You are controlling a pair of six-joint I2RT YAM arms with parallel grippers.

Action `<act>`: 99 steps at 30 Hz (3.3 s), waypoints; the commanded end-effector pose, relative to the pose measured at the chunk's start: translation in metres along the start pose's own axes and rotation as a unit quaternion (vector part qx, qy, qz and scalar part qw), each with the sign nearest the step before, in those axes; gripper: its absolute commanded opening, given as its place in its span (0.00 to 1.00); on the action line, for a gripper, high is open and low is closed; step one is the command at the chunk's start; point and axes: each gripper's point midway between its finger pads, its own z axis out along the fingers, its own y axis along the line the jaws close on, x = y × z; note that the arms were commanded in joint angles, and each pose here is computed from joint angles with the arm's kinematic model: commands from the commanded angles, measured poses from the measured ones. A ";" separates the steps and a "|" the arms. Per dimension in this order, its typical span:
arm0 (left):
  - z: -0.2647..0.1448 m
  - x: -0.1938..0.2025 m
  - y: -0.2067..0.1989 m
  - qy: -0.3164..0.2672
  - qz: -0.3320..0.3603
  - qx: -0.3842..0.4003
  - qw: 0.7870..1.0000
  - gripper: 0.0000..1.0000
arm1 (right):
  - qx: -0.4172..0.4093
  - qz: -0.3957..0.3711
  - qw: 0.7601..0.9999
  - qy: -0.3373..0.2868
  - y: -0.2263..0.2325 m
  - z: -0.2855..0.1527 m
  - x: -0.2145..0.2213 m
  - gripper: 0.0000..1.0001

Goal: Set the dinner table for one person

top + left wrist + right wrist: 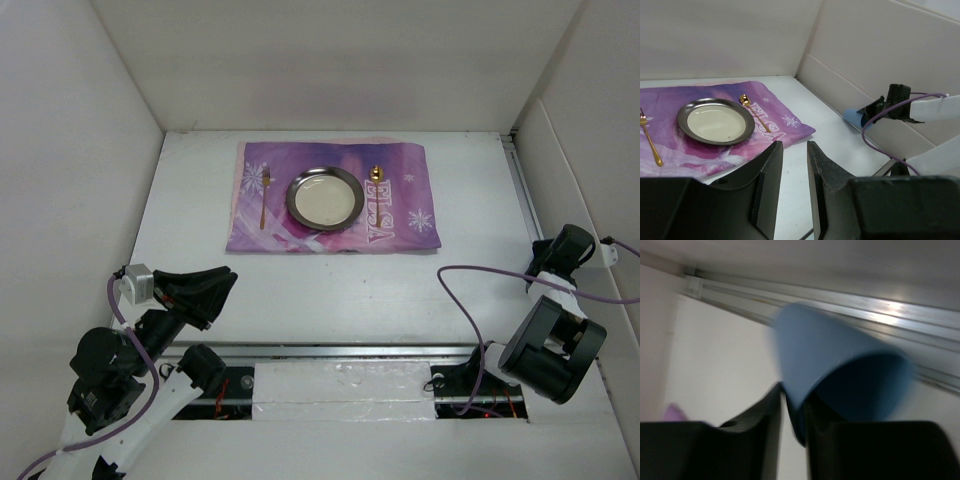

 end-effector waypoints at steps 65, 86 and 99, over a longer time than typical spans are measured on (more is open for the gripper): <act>0.056 0.050 0.056 0.108 0.005 -0.151 0.983 0.21 | -0.322 -0.463 0.790 0.241 0.390 -0.048 0.271 0.20; 0.059 0.054 0.059 0.117 0.006 -0.158 0.980 0.21 | -0.403 -0.407 0.800 0.178 0.450 -0.084 0.246 0.64; 0.058 0.052 0.059 0.114 0.005 -0.159 0.981 0.21 | -0.423 -0.393 0.799 0.168 0.463 -0.105 0.234 0.64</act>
